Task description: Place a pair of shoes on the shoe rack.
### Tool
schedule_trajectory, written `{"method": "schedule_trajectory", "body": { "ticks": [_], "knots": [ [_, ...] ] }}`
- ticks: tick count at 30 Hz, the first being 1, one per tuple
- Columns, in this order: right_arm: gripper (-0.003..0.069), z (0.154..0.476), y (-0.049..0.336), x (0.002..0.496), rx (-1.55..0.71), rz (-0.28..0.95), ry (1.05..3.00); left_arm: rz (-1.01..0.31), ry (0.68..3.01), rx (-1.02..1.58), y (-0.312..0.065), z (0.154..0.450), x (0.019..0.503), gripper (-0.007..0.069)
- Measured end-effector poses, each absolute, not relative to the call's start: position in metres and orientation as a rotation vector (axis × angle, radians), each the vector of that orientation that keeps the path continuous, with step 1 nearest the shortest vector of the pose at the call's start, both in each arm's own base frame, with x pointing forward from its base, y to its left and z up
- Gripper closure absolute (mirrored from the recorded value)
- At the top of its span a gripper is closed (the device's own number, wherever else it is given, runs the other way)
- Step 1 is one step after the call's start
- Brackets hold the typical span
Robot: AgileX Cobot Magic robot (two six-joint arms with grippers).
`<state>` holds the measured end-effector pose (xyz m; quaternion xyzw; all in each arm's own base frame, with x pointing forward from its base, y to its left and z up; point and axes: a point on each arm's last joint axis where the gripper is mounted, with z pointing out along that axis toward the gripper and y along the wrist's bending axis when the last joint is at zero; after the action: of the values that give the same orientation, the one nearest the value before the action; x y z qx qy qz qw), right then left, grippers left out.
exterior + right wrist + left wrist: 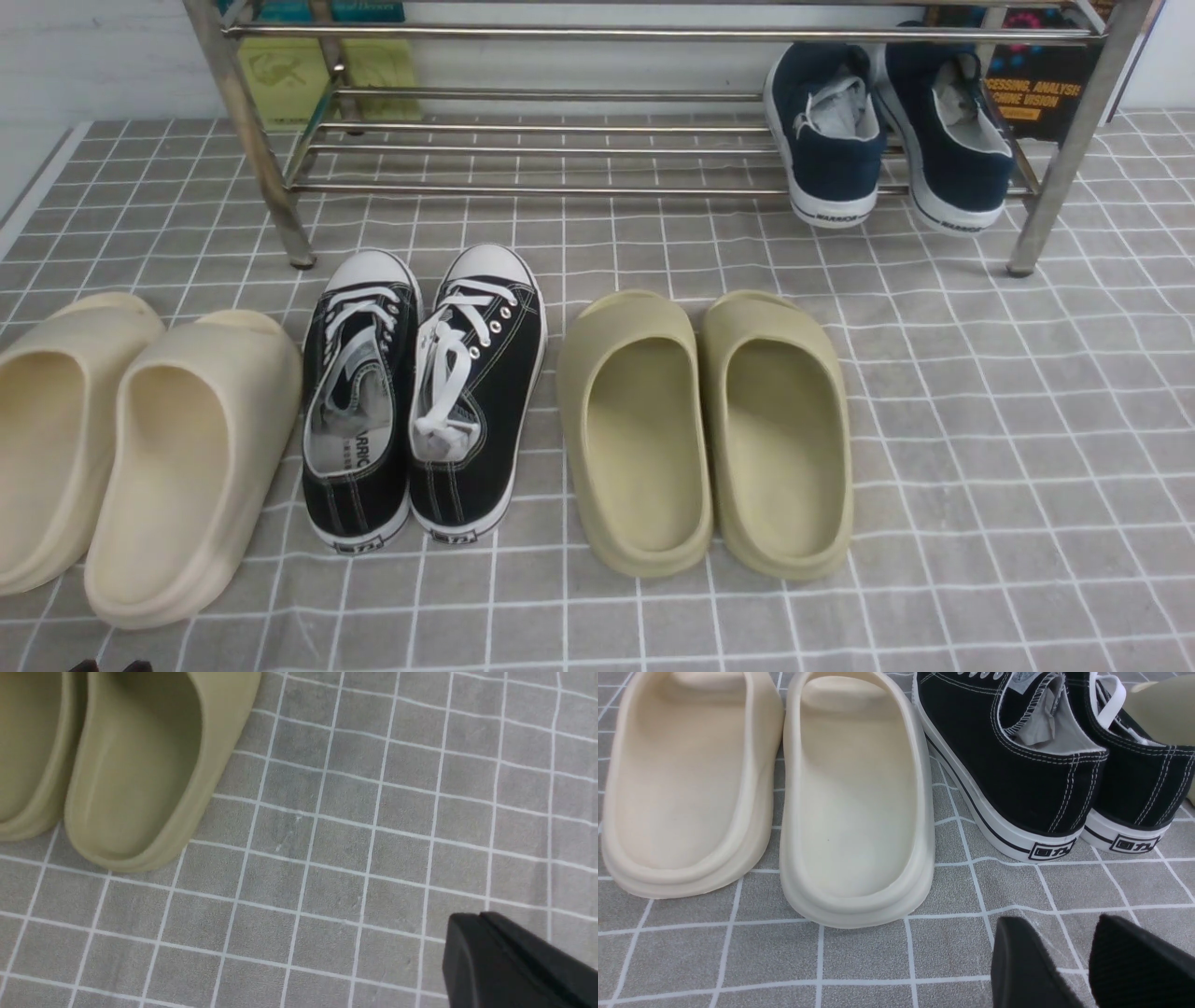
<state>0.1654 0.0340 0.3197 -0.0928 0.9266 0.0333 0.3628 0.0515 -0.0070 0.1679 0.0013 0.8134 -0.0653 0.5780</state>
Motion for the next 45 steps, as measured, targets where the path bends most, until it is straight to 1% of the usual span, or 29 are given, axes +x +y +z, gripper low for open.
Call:
{"method": "schedule_trajectory", "body": {
  "ticks": [3,6,11,16,17,20,24,25,26,27,31,34,42,45],
  "knots": [
    [0.0664,0.287,0.031,0.138,-0.201,0.152,2.284,-0.153,1.903,0.003,-0.007,0.168,0.052,0.0387],
    [0.0664,0.269,0.028,0.116,-0.154,0.208,2.125,-0.153,1.903,0.003,-0.007,0.168,0.052,0.0387],
    [0.0662,0.247,0.023,0.093,-0.117,0.24,1.964,-0.153,1.903,0.003,-0.007,0.168,0.052,0.0386],
    [0.0662,0.222,0.02,0.08,-0.108,0.249,1.96,-0.153,1.903,0.003,-0.007,0.168,0.052,0.0386],
    [0.0662,0.222,0.02,0.08,-0.108,0.248,1.96,-0.153,1.903,0.003,-0.007,0.168,0.052,0.0386],
    [0.0661,0.204,0.019,0.077,-0.11,0.243,2.007,-0.153,1.903,0.003,-0.007,0.168,0.052,0.0386],
    [0.0659,0.19,0.018,0.073,-0.109,0.24,2.029,-0.153,1.903,0.003,-0.007,0.168,0.052,0.0386],
    [0.0659,0.179,0.016,0.068,-0.088,0.228,2.018,-0.153,1.903,0.003,-0.007,0.168,0.052,0.0386],
    [0.0659,0.18,0.015,0.068,-0.084,0.226,2.01,-0.153,1.903,0.003,-0.007,0.168,0.052,0.0386],
    [0.0657,0.171,0.011,0.062,-0.035,0.197,1.985,-0.153,1.903,0.003,-0.007,0.168,0.052,0.0386],
    [0.0655,0.173,0.004,0.054,0.072,0.131,1.878,-0.153,1.903,0.003,-0.007,0.168,0.052,0.0386],
    [0.0654,0.174,0.002,0.053,0.108,0.103,1.862,-0.153,1.903,0.003,-0.007,0.168,0.052,0.0386],
    [0.0648,0.174,0.002,0.052,0.118,0.091,1.868,-0.153,1.903,0.003,-0.007,0.168,0.052,0.0386],
    [0.0646,0.174,0.002,0.052,0.088,0.098,1.871,-0.153,1.903,0.003,-0.007,0.168,0.052,0.0386]
  ]
}}
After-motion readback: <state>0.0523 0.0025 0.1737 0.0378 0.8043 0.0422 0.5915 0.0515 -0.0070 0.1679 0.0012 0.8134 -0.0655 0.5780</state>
